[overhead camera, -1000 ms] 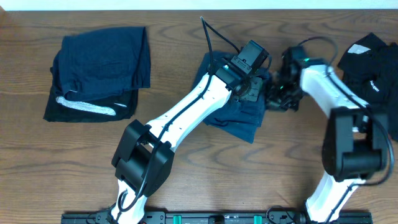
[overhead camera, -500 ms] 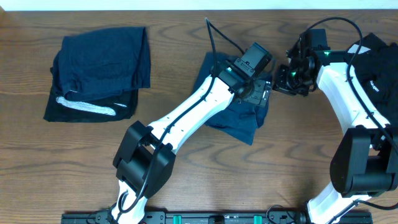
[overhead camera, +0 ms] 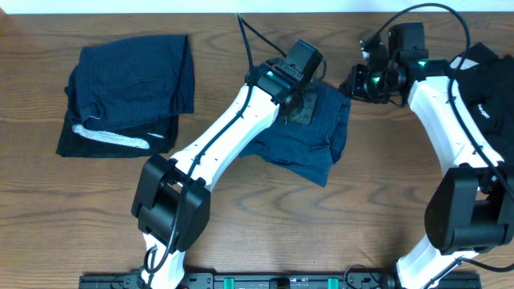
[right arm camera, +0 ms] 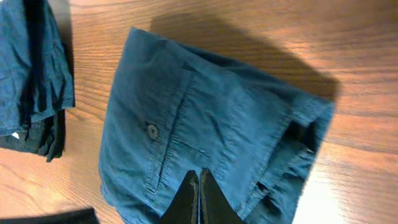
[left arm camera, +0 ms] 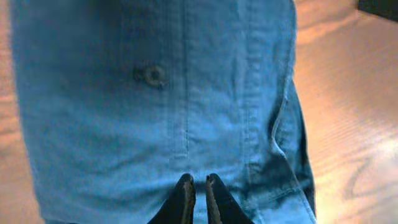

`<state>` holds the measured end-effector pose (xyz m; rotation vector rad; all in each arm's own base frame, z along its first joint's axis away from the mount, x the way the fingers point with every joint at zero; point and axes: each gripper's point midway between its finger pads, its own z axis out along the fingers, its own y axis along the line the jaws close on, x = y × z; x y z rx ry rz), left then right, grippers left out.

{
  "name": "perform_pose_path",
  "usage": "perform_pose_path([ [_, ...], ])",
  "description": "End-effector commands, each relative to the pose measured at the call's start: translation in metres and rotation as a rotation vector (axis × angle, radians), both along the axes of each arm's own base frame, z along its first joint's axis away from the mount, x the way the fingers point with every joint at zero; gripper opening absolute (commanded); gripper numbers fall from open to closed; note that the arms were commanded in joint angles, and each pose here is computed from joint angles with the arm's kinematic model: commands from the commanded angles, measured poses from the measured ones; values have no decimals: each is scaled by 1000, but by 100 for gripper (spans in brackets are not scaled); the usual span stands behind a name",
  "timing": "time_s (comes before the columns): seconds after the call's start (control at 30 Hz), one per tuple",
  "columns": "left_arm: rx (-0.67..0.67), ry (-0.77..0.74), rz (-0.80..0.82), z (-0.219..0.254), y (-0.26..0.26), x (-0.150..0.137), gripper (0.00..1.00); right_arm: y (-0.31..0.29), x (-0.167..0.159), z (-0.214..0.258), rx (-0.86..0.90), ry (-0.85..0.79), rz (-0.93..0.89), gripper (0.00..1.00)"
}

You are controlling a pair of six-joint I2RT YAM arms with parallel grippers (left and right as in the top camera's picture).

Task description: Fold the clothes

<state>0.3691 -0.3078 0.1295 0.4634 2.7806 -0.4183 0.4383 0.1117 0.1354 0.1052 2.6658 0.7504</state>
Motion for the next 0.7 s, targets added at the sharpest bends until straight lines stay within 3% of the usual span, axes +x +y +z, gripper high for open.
perform_pose_path([
  [0.0, -51, 103, -70, -16, -14, -23, 11, 14, 1, -12, -3, 19, 42, 1],
  [0.27, -50, 147, -93, -32, -14, -35, 10, 2, 4, -73, -99, 127, 10, 1],
  [0.67, -218, 156, -211, -72, -43, -51, 11, -9, 4, -136, -183, 217, 3, 1],
])
